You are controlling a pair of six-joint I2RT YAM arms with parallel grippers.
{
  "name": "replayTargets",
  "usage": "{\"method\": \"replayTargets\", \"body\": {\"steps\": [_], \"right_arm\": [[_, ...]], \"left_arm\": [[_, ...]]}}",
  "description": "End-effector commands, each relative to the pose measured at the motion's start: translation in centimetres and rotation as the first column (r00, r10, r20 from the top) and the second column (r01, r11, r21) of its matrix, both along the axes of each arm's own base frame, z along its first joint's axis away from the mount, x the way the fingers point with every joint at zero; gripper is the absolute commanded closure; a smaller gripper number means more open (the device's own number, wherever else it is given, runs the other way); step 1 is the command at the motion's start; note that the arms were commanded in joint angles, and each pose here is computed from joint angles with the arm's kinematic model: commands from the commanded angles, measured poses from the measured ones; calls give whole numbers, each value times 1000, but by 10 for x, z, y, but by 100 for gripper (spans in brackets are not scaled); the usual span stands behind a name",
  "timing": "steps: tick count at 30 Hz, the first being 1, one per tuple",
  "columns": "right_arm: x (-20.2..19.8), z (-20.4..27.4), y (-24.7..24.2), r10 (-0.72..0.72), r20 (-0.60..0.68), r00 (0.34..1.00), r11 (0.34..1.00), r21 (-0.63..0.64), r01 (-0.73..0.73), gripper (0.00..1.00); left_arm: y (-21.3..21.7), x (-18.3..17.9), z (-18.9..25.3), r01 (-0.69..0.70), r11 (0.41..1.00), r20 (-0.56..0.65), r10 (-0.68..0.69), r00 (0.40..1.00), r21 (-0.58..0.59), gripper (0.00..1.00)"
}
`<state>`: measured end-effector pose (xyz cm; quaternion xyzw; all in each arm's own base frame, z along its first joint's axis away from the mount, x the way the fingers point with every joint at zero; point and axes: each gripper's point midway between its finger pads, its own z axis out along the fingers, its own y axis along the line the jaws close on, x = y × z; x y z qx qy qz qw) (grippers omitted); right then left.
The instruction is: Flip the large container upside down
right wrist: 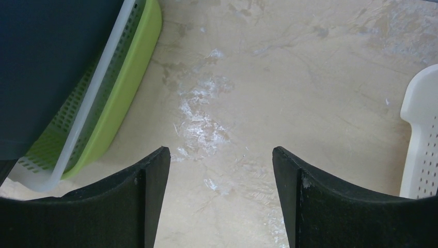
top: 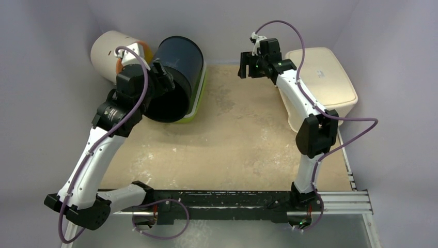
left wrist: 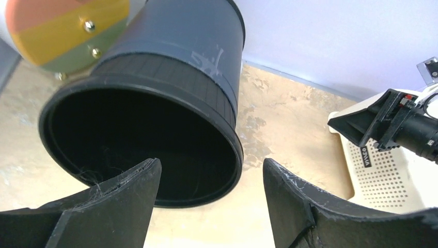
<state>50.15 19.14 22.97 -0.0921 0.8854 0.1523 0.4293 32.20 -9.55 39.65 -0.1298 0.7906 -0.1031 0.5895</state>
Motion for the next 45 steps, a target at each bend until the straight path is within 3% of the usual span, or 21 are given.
{"method": "replayTargets", "body": {"steps": [1,10,18,20,23,24,30,36,45], "right_arm": [[-7,36,4,13,58,998,999,46,-15,25],[-7,29,0,37,46,998,999,-3,-36,25],[-6,14,-2,57,30,998,998,-37,-56,25],[-6,10,-1,62,24,998,997,-39,-61,25],[-5,5,-1,62,17,998,997,-39,-61,25],[-5,4,-1,63,14,998,997,-38,-62,25],[-3,2,3,72,14,997,997,-9,-72,25],[1,0,9,77,10,997,997,17,-78,26],[3,12,15,90,17,996,995,42,-91,27]], "left_arm": [[-7,2,4,-48,969,52,62,997,-241,29],[5,23,-23,-169,909,127,232,964,-380,31],[-7,53,-39,-171,871,156,268,951,-460,35],[-12,58,-42,-167,871,149,262,954,-462,47],[-13,58,-41,-160,872,149,254,956,-463,94],[-13,57,-40,-161,873,146,254,956,-460,100],[-8,37,-23,-142,899,130,212,968,-414,100],[13,-7,-10,-142,933,99,184,978,-332,100],[40,-71,18,-123,930,109,170,979,-345,100]]}}
